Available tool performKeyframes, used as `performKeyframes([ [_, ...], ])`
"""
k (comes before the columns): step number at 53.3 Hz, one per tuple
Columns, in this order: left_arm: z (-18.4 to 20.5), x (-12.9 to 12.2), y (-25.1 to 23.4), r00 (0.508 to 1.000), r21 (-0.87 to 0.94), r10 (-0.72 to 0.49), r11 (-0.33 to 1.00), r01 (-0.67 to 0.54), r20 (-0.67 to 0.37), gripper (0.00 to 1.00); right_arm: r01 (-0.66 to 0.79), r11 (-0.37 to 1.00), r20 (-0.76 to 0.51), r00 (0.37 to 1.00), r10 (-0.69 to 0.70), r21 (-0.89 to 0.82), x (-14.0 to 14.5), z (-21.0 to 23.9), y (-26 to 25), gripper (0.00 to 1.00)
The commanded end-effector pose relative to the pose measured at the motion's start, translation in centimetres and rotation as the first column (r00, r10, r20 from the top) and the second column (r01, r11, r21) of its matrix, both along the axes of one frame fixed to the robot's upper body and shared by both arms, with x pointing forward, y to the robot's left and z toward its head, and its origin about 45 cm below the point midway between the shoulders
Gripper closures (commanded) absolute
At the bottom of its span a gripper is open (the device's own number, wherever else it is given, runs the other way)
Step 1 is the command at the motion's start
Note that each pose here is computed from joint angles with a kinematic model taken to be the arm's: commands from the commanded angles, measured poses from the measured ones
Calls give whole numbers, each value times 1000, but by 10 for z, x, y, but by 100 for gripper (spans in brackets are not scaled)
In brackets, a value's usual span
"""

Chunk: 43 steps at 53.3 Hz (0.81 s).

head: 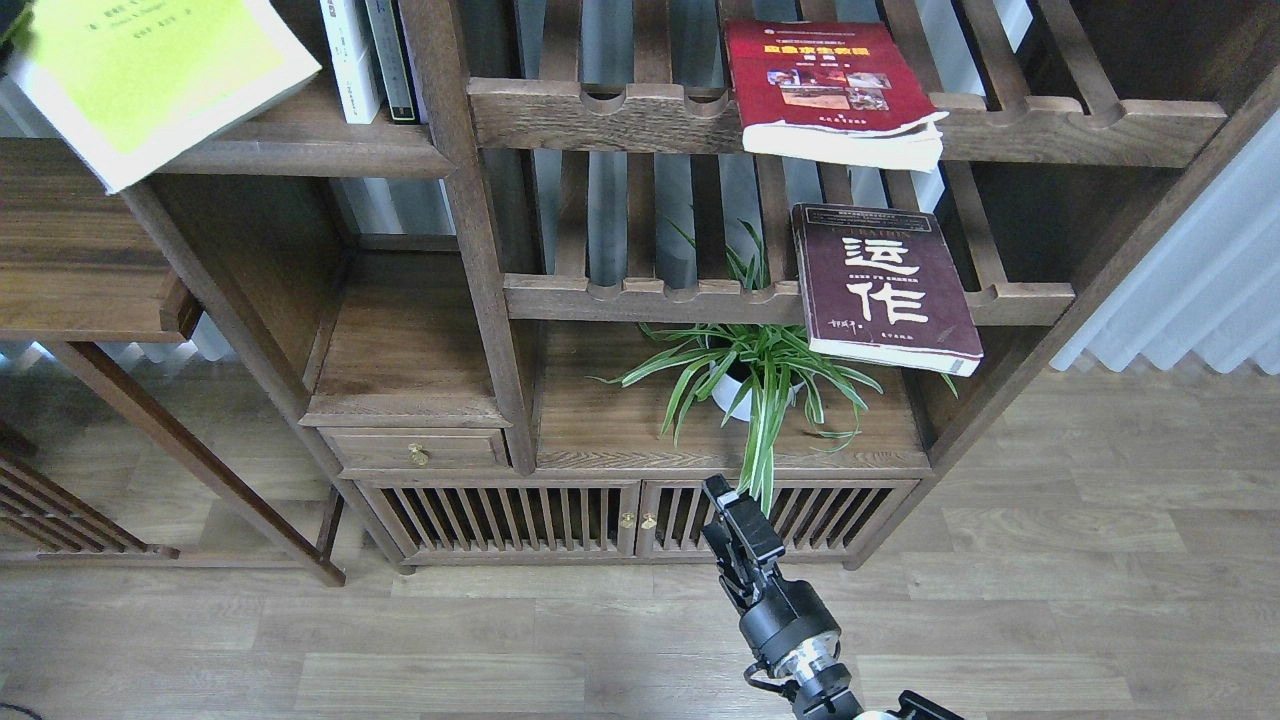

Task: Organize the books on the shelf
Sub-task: 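Place the yellow-green book upright on the top shelf with the left gripper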

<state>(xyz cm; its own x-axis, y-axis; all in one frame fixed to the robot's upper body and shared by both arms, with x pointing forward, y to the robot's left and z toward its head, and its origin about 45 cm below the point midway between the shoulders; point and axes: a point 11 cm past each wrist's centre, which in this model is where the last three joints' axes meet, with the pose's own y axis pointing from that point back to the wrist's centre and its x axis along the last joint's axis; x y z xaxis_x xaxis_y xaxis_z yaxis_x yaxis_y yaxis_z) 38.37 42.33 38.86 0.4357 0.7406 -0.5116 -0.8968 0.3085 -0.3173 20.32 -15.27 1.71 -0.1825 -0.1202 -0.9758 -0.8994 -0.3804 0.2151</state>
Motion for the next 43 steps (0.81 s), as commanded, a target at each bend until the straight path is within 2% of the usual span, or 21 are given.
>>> performKeyframes([
  [1, 8, -1, 13, 999, 20, 31, 999, -32, 8, 96, -3, 1000, 5, 1000, 3, 12, 0, 3, 5, 5],
  [14, 33, 5, 8, 999, 39, 2, 999, -4, 45, 97, -60, 996, 47, 997, 57, 64, -3, 18, 34, 5],
  [20, 38, 6, 6, 999, 55, -8, 998, 5, 49, 97, -71, 996, 55, 996, 68, 58, -3, 19, 36, 6],
  [33, 58, 11, -5, 989, 172, -14, 985, -12, 150, 98, -78, 995, 57, 996, 75, 58, -3, 19, 38, 5],
  [43, 60, 13, -11, 983, 225, -17, 974, -25, 181, 98, -80, 995, 57, 995, 77, 56, -4, 19, 38, 5],
])
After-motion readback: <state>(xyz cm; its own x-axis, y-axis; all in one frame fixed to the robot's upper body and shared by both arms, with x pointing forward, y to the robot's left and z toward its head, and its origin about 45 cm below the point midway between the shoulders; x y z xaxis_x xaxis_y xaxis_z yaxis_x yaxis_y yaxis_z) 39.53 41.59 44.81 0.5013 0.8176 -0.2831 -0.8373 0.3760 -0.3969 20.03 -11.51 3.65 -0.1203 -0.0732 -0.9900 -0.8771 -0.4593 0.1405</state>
